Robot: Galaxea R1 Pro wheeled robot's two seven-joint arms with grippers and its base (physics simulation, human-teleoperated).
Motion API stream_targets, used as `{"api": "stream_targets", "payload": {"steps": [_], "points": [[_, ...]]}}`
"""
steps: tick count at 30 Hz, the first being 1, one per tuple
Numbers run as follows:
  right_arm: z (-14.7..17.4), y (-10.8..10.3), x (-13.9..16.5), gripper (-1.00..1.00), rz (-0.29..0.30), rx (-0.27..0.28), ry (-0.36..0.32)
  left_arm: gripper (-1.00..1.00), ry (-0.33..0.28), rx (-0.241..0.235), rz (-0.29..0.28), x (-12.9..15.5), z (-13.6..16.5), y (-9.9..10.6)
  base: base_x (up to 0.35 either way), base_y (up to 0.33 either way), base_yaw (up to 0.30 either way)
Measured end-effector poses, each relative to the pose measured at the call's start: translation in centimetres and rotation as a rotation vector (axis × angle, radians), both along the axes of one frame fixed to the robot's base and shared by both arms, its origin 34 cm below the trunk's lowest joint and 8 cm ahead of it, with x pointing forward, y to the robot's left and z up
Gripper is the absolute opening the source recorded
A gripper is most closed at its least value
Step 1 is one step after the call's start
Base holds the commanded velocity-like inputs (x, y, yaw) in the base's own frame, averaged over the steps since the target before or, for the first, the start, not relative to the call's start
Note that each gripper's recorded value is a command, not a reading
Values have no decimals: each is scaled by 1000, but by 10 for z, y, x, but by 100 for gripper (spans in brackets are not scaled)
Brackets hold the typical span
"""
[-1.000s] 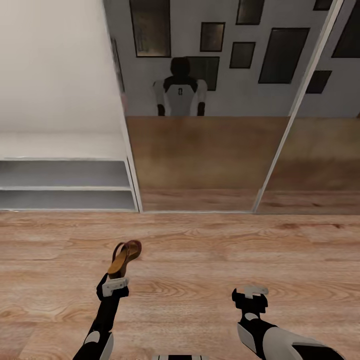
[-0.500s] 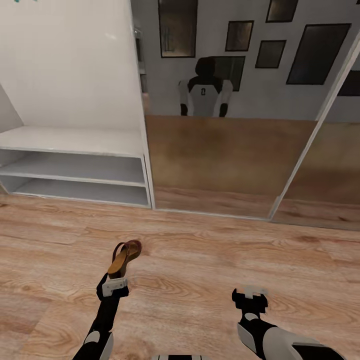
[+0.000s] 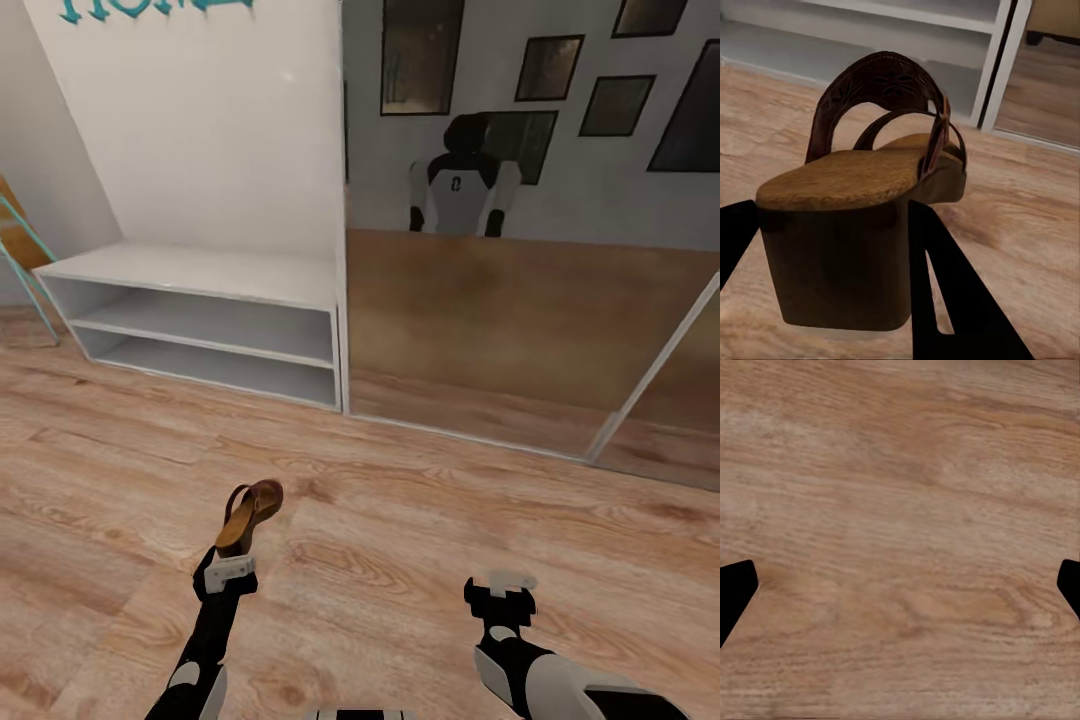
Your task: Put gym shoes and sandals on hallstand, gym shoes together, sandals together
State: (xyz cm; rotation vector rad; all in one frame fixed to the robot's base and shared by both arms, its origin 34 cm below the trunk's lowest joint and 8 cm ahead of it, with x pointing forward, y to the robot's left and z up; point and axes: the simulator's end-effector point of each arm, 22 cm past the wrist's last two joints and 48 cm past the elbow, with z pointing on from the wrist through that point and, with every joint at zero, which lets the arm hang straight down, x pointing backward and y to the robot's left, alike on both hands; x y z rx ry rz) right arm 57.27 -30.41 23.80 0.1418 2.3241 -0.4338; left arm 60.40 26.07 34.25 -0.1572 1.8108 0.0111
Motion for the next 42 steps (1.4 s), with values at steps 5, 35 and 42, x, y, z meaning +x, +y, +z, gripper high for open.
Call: {"api": "stream_targets", "payload": {"steps": [5,35,42], "points": [[0,0,0,100,0,0,0,-100,1,0,0,0,0,0,-249,0,184],[0,0,0,100,1,0,0,-100,0,0,1,0,0,0,-97,-100,15],[0,0,0,100,1,0,0,-100,0,0,1,0,0,0,1,-4,213]]}}
